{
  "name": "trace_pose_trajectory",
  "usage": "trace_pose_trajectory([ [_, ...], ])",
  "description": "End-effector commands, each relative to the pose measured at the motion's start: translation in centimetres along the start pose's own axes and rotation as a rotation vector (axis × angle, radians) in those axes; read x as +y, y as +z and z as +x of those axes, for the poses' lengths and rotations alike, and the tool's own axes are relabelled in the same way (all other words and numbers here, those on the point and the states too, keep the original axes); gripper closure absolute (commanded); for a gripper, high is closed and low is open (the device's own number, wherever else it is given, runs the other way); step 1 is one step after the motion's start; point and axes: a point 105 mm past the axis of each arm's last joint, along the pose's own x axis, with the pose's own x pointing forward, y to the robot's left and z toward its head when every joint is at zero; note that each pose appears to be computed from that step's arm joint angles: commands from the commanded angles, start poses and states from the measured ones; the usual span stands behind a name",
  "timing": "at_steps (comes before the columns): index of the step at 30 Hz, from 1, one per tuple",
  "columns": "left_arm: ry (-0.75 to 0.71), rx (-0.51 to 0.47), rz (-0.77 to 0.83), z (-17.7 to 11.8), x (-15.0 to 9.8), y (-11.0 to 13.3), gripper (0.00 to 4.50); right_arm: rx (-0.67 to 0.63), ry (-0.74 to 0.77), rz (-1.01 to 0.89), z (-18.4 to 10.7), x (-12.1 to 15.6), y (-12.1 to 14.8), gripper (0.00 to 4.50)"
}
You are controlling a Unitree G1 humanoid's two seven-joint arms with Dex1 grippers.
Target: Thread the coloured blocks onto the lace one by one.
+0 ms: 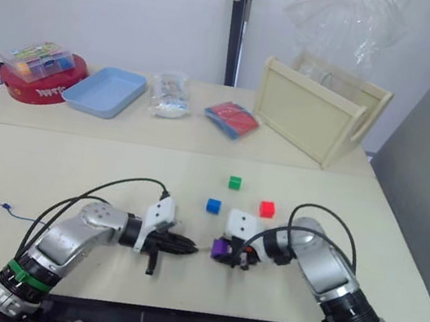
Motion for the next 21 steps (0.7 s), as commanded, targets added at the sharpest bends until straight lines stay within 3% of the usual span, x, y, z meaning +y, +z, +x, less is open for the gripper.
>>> trace_pose_trajectory([
  [1,-0.024,-0.024,0.051,0.7,-0.3,1.2,4.50,-0.012,0.012,-0.036,0.1,0.4,1.1,3.32],
  [8,-0.055,-0.070,0.086,2.6,-0.5,3.1,4.50,-0.007,0.025,-0.035,0.8,0.7,1.5,3.32],
  [17,-0.078,-0.084,0.071,4.3,-0.8,3.1,4.50,-0.008,0.031,-0.024,1.4,1.2,1.7,3.32],
  [21,-0.091,-0.118,0.069,3.2,-0.8,3.8,3.12,0.002,0.038,-0.012,1.3,1.3,1.4,3.32],
])
